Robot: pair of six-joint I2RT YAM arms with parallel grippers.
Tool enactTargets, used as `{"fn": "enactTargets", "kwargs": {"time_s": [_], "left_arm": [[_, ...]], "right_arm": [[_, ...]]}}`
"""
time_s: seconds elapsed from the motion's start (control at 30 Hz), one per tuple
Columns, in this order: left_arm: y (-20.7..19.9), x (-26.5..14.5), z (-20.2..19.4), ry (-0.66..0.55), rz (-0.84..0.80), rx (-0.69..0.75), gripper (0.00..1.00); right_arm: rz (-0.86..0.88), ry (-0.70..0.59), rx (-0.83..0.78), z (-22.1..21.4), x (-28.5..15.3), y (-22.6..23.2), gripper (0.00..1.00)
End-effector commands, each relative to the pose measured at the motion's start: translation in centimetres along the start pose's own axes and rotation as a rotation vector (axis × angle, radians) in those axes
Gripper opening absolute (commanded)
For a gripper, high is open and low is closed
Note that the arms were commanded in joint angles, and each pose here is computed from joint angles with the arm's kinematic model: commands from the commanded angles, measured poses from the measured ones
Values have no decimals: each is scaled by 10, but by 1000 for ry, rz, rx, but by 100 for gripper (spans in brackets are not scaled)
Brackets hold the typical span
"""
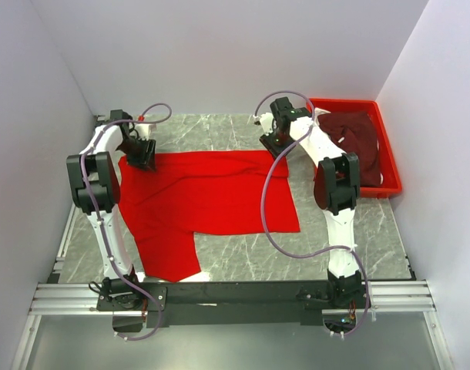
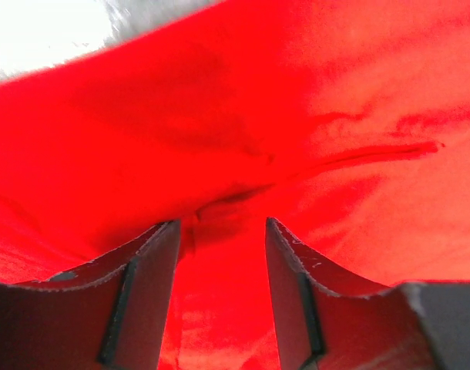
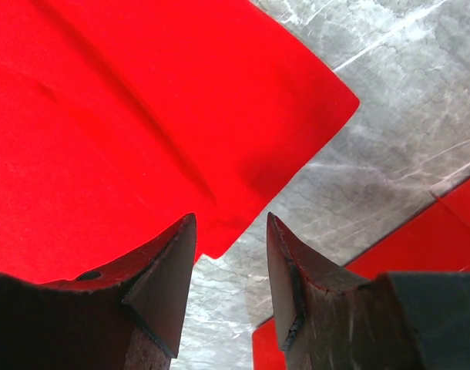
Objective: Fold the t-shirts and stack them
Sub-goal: Fold the tshirt
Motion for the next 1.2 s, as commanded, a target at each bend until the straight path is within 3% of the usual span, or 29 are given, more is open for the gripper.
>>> {"fn": "enactTargets", "kwargs": {"time_s": [0.0,0.13,0.3,0.57,0.87,1.17], "left_arm": [[5,-3,20,-51,32,14,53],[0,-3,23,-48,3,30,44],[-11,-13,24,-56,-31,52,20],[-41,-37,4,-41,-101,79,0],[-94,-48,-29,2,-236,136,0],[-136,-29,-58,101,-314,157,4]], "right_arm": [[-6,-15,2,2,-8,-3,48],[-12,-9,-1,1,-8,-6,48],[-19,-9,-5,-1,-10,-10,47],[-22,-10,-5,-2,-10,-12,47],[-15,-6,-1,-6,-11,-9,46],[-12,6,-3,-6,-9,-9,45]]}}
Point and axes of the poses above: each gripper's point midway between its finger pads, its own x axis out along the fingers, its own y axis along the line the jaws close on, z = x × y, the point moved 4 cm from there along -x, back along the fingers, and after that the axes turned 2 degrees about x, right-handed, at the moved point
